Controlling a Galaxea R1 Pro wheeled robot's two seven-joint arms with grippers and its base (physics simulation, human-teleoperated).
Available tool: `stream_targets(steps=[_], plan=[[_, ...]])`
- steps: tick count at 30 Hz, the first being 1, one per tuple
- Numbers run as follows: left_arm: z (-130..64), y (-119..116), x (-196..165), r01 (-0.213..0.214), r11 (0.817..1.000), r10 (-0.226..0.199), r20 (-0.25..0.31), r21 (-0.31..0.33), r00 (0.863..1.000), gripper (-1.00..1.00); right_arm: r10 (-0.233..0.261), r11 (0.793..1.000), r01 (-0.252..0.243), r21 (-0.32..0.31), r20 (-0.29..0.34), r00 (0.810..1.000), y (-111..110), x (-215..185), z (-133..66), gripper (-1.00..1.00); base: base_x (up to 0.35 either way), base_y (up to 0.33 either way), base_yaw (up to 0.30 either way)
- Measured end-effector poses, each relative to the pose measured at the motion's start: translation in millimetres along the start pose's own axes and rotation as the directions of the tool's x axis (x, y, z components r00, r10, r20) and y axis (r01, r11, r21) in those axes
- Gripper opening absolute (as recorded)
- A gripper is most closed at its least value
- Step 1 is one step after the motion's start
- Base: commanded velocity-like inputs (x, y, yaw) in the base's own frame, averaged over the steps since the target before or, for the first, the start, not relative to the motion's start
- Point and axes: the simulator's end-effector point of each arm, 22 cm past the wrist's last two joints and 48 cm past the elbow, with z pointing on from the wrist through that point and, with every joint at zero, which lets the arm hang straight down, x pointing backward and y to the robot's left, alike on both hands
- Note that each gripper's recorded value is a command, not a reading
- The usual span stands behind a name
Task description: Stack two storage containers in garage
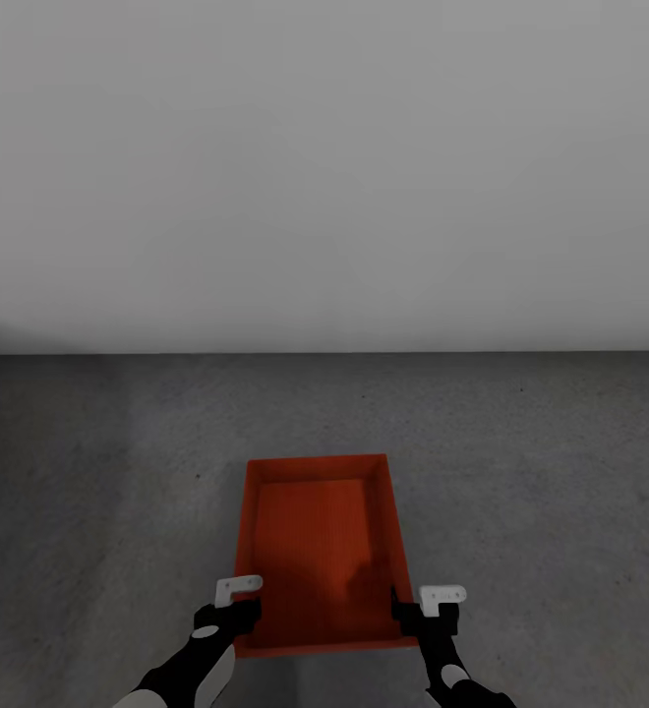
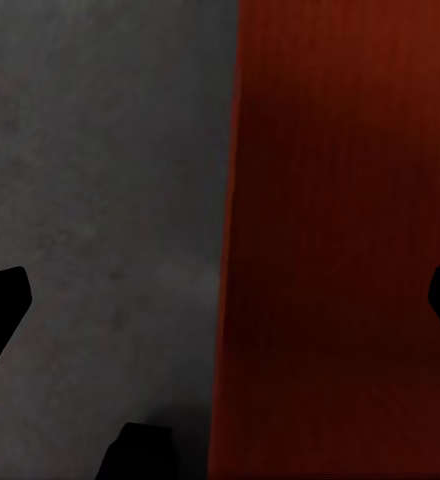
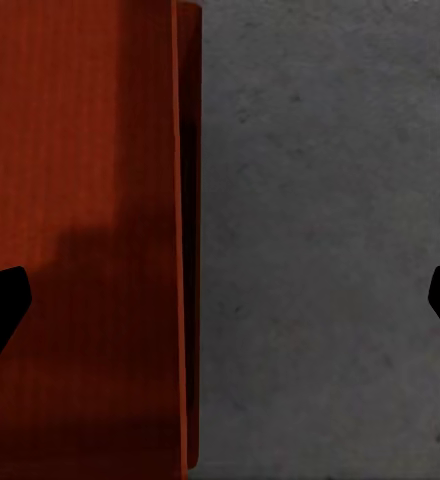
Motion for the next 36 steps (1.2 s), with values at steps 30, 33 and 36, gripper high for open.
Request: stream_targets(steps=[30, 33, 36], plan=[[-45.2, 2.9, -15.8, -0.001, 1.0, 0.001, -0.001, 0.0, 1.0, 1.0, 0.014, 1.0, -0.014, 0.008, -0.004, 1.0, -4.6, -28.9, -37.8, 1.0, 0.0, 0.0, 0.0], [-49.5, 3.1, -17.3, -0.001, 1.0, 0.001, -0.001, 0.0, 1.0, 1.0, 0.014, 1.0, -0.014, 0.008, -0.004, 1.0, -4.9, -31.6, -41.5, 1.0, 0.0, 0.0, 0.0], [-53.6, 3.9, -18.9, 0.0, 1.0, 0.0, 0.0, 0.0, 1.0, 1.0, 0.014, 1.0, -0.014, 0.008, -0.004, 1.0, -5.2, -34.2, -45.1, 1.0, 0.0, 0.0, 0.0]])
